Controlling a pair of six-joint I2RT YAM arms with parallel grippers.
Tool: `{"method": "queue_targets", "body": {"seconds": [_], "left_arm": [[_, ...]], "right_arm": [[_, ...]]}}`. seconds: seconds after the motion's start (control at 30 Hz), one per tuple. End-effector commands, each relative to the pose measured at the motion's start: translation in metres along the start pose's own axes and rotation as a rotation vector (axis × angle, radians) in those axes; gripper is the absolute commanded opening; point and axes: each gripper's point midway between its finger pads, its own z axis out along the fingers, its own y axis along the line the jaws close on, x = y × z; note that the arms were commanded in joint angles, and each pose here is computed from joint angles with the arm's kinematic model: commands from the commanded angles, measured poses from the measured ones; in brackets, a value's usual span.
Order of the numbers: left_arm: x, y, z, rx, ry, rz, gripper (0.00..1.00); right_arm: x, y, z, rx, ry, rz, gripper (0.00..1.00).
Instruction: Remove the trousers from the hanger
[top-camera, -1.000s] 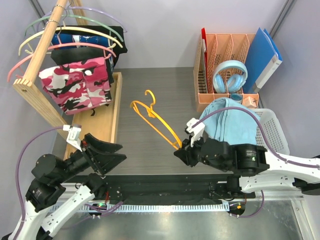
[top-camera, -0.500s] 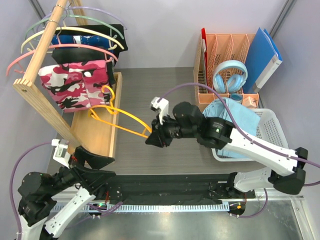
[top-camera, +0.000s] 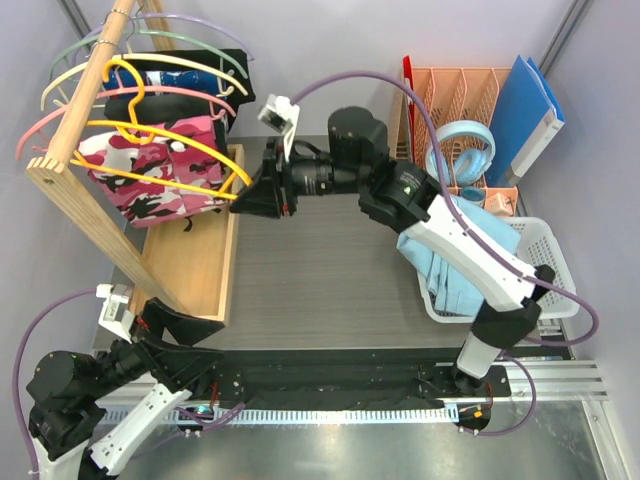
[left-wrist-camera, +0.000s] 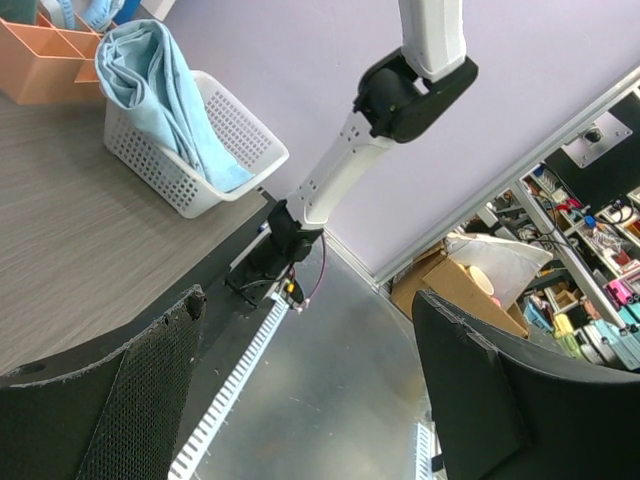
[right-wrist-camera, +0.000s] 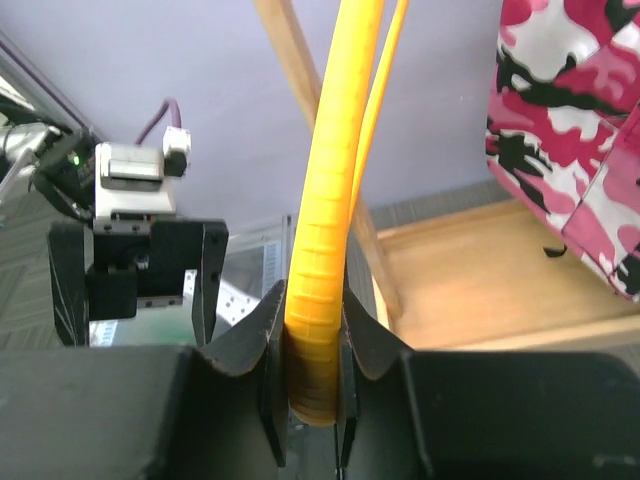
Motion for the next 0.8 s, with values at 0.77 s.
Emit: {"method": "queue_targets", "body": {"seconds": [0.77], "left_arm": [[0.0,-0.016,-0.005,0.069,0.003,0.008,0.84]], "right_arm": [[-0.016,-0.013,0.057,-0.177,-0.023,0.041,0.01]]}}
